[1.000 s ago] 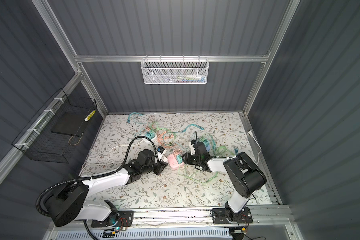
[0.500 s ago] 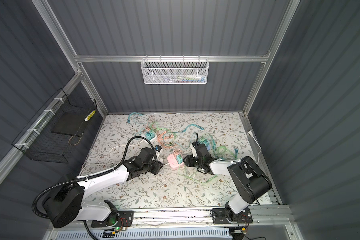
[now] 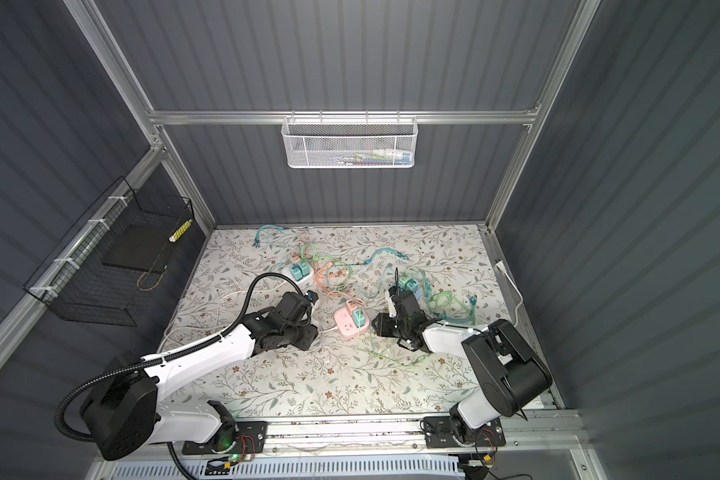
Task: Pull the plug off the socket
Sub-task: 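Lift the white charger away with the left gripper while the right gripper opens and withdraws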
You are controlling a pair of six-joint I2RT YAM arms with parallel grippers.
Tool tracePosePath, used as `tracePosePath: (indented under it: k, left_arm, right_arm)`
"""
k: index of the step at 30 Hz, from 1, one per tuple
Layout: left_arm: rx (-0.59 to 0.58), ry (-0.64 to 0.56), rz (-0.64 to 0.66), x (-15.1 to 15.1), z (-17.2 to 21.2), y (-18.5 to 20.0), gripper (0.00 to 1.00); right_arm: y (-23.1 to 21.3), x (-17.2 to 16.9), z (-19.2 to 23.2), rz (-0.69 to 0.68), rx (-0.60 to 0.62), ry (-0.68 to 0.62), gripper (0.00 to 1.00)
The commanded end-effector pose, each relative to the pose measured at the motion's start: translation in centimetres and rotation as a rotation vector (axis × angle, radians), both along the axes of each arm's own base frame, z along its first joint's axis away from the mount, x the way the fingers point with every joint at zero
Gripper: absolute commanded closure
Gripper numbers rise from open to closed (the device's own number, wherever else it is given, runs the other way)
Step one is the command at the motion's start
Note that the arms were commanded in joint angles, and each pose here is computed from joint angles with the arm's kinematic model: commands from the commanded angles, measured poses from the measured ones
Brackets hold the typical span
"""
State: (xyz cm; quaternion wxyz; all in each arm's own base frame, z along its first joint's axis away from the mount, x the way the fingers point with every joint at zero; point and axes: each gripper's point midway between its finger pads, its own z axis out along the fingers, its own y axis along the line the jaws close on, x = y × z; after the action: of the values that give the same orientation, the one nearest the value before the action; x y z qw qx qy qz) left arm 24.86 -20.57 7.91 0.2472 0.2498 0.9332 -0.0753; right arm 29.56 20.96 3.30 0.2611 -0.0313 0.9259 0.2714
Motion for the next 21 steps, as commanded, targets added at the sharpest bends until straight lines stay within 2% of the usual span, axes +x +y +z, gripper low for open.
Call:
tracePosePath:
  k: [1,5,14,21]
  left_arm:
    - [0.033,0.020,0.011,0.1,0.5,0.6,0.80]
    - [0.039,0.065,-0.002,0.2,0.0,0.2,0.79]
    - [0.062,0.152,-0.072,0.0,-1.7,-1.0,0.78]
    - [0.124,0.202,-0.123,-0.4,-2.3,-0.8,0.77]
  right_arm:
    - [-0.7,-0.1,0.4,-0.007,-0.028,-0.021,0.60]
    - [-0.6,-0.1,1.4,0.005,-0.014,-0.065,0.60]
    - [-0.4,-0.6,3.0,0.034,0.004,-0.145,0.54]
    - [-0.1,-0.9,3.5,0.058,0.017,-0.169,0.50]
